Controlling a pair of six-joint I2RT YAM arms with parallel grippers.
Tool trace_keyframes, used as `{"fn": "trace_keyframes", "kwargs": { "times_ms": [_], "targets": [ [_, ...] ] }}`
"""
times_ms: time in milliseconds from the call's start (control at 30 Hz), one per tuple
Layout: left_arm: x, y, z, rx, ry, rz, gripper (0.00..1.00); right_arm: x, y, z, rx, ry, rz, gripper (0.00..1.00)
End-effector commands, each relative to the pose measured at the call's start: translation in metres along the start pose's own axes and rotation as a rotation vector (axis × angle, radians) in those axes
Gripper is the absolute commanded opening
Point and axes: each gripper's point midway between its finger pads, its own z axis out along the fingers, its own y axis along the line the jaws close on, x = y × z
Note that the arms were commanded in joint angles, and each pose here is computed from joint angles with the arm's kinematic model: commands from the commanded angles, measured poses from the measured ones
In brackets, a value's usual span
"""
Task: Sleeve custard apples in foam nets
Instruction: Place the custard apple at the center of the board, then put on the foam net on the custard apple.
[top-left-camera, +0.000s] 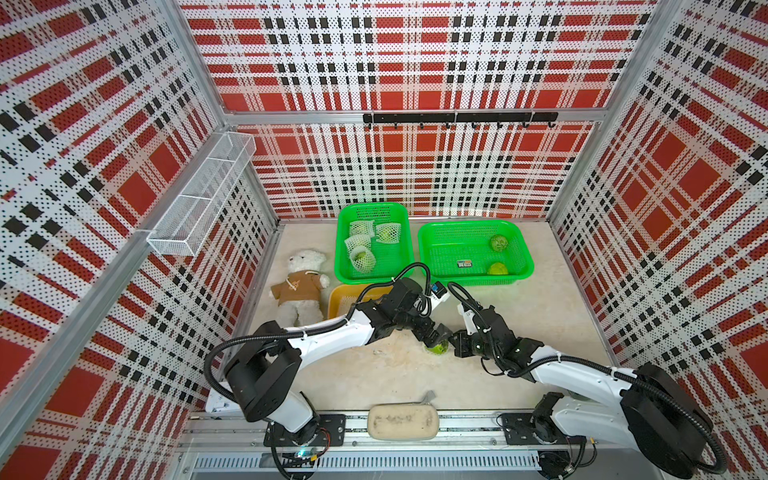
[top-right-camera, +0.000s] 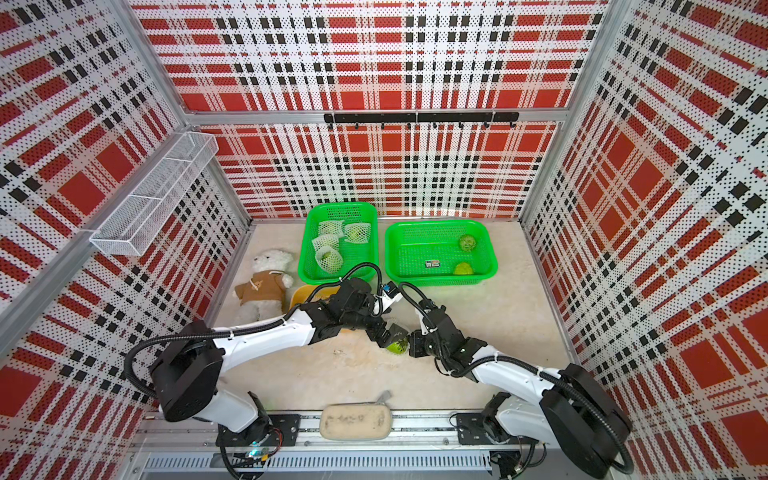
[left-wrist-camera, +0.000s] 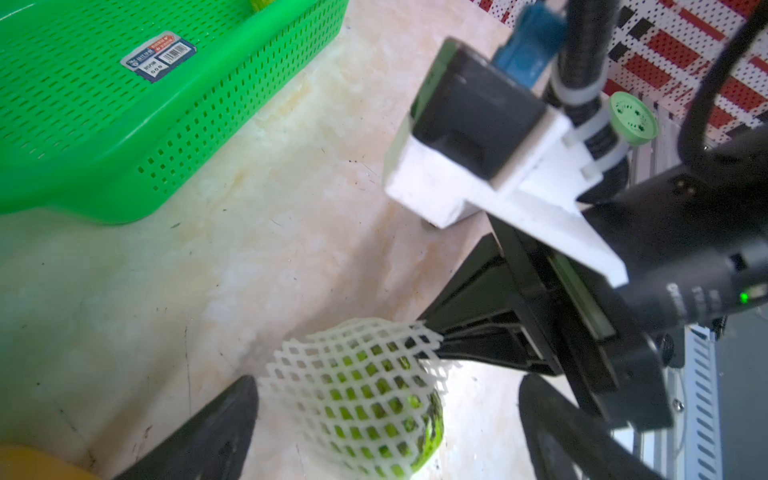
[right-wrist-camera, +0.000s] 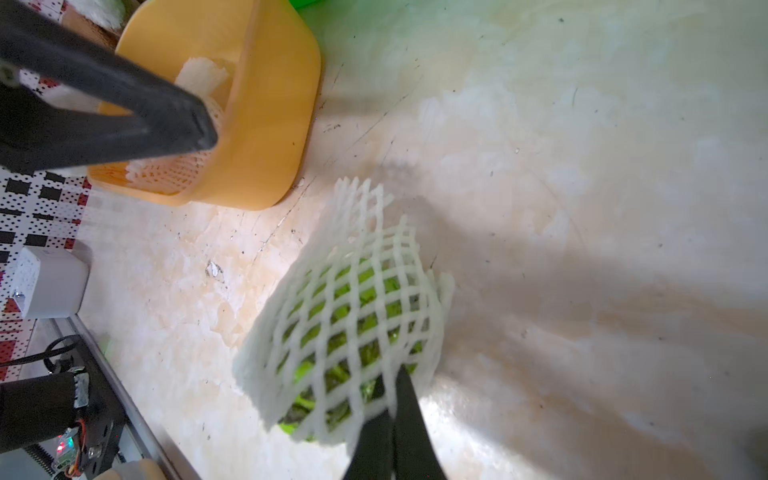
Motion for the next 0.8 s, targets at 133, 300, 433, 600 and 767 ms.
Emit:
{"fn": "trace_keyframes", "kwargs": {
  "times_ms": [133, 300, 433, 600, 767],
  "targets": [
    [0.057, 0.002, -0.012, -0.120, 0.184, 0.062, 1.00, -0.019, 0.018, -0.001, -0.053, -0.049, -0.040, 0.00],
    [0.060, 0.018, 0.001, -0.231, 0.204, 0.085, 0.96, -0.017, 0.021, 0.000, -0.073, -0.034, -0.050, 0.00],
    [0.060, 0.026, 0.015, -0.277, 0.213, 0.095, 0.91, -0.017, 0.025, -0.002, -0.093, -0.035, -0.053, 0.00],
    [0.063, 0.037, 0.026, -0.347, 0.218, 0.083, 0.87, -0.013, 0.030, -0.005, -0.119, -0.018, -0.085, 0.00],
    [0.053, 0.041, 0.032, -0.371, 0.168, 0.050, 0.86, 0.000, 0.039, -0.010, -0.132, 0.020, -0.138, 0.00]
  ]
}}
